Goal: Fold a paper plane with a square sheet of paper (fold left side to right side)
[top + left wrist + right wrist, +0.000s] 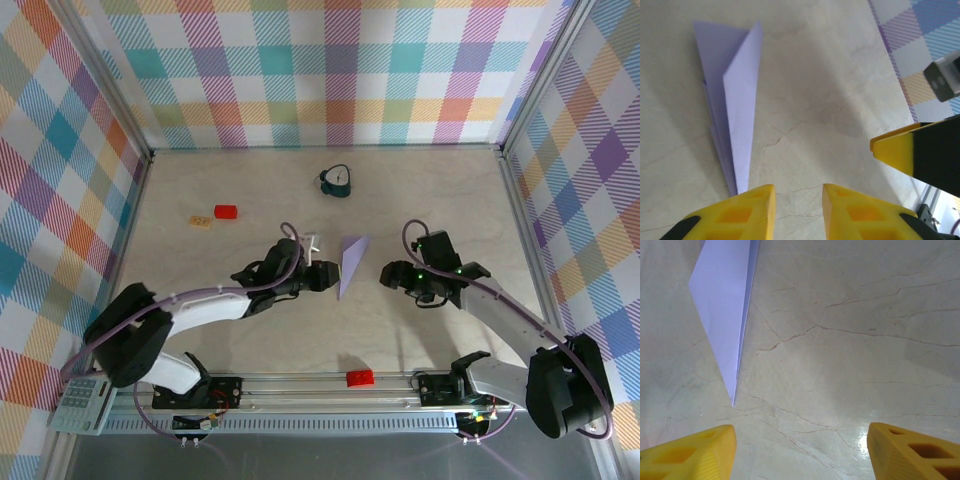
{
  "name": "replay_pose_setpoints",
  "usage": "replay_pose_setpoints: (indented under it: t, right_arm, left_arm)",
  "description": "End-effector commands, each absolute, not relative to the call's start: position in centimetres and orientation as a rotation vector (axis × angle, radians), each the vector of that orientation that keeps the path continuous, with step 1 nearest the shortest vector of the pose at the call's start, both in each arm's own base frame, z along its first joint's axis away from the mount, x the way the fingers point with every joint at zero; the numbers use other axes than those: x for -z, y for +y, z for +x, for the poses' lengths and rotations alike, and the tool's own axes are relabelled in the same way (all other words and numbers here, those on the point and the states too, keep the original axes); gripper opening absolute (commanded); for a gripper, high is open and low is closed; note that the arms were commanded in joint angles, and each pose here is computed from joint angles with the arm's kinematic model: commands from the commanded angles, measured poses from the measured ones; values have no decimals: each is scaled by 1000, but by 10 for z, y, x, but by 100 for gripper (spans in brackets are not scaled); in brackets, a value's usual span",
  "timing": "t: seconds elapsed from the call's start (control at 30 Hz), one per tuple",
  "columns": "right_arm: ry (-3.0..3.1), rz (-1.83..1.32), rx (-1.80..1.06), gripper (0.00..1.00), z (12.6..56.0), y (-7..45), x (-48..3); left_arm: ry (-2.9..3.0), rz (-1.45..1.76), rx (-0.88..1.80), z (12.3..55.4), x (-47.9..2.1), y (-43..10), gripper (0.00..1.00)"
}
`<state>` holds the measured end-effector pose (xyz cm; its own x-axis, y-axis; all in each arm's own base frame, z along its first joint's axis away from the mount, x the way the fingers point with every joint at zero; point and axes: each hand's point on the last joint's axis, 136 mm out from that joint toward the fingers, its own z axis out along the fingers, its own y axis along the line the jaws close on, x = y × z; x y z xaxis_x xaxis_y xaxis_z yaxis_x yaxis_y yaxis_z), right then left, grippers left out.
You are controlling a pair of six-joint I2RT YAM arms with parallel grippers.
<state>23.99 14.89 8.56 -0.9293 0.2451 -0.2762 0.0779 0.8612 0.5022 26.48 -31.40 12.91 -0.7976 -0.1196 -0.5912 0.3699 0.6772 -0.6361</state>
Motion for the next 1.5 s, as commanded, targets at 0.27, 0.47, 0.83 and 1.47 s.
replay_pose_setpoints:
  t: [0.27, 0.47, 0.83, 1.47]
  right_arm:
    - [2747, 163, -734, 86, 248, 166, -97]
    - [2776, 117, -704, 97, 251, 176, -92]
    - [2861, -51, -503, 99, 259, 205, -79]
    - [2915, -213, -57, 79, 327, 247, -38]
  left_arm:
    - [2099, 153, 657, 269, -158, -225, 62]
    - [2048, 127, 634, 266, -159, -206, 85]
    - [1993, 126, 684, 263, -153, -203, 100]
    - [2079, 124, 645, 253, -142, -194, 100]
